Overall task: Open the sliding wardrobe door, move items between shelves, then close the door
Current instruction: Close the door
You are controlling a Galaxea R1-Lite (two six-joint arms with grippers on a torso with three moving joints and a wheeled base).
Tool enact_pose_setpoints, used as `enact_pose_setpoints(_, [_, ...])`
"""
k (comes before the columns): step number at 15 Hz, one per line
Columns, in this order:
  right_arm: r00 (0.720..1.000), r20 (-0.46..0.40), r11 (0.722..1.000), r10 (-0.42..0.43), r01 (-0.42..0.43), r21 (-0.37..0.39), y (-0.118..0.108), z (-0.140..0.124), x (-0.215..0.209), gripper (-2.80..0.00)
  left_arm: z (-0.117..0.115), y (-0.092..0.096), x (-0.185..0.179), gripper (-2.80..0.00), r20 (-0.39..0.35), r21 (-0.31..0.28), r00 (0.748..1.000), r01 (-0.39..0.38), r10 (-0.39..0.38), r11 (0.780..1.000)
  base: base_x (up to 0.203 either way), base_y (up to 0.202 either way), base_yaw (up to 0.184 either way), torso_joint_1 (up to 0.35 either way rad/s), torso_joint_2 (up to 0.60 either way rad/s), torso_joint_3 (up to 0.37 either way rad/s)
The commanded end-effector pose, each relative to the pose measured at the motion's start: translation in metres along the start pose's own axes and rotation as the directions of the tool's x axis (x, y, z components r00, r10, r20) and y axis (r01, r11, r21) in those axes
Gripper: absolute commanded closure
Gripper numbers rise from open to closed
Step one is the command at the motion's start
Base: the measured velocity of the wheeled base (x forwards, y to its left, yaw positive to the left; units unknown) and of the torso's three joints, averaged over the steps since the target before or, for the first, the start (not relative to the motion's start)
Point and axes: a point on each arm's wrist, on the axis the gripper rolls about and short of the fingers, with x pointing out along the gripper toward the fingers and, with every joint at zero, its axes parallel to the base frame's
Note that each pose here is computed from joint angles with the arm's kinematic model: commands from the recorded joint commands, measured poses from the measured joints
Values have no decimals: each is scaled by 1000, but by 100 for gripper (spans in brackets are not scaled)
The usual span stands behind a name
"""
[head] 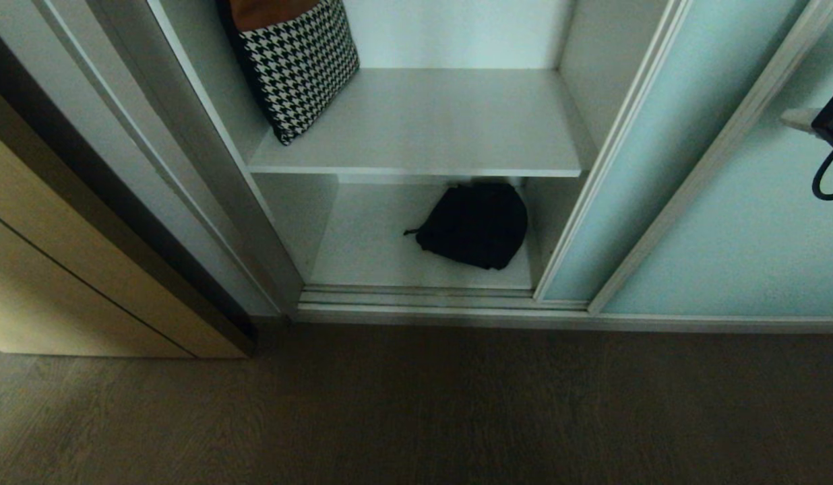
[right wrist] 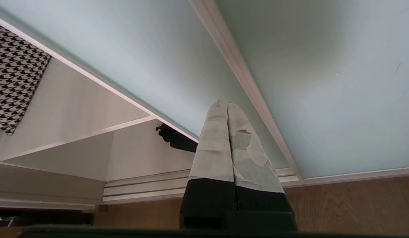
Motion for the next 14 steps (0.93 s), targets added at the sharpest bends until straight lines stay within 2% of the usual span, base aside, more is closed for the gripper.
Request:
enact_pose_setpoints(1, [1000, -3, 1000, 8, -8, 2, -2, -3, 6, 0, 0, 0, 0, 0, -1, -1, 1000, 0, 0, 1000, 0, 0, 0, 0, 0, 0])
enact_pose_setpoints(4, [1000, -4, 1000, 21, -21, 0, 3, -6, 10, 0, 0, 0, 0, 0, -1, -1, 1000, 0, 0, 1000, 0, 0, 0, 0, 0, 0])
enact_pose_setpoints(14, [999, 31, 1000, -9, 9, -18, -2, 4, 6, 0, 0, 0, 0, 0, -1, -1, 1000, 0, 0, 1000, 0, 0, 0, 0, 0, 0])
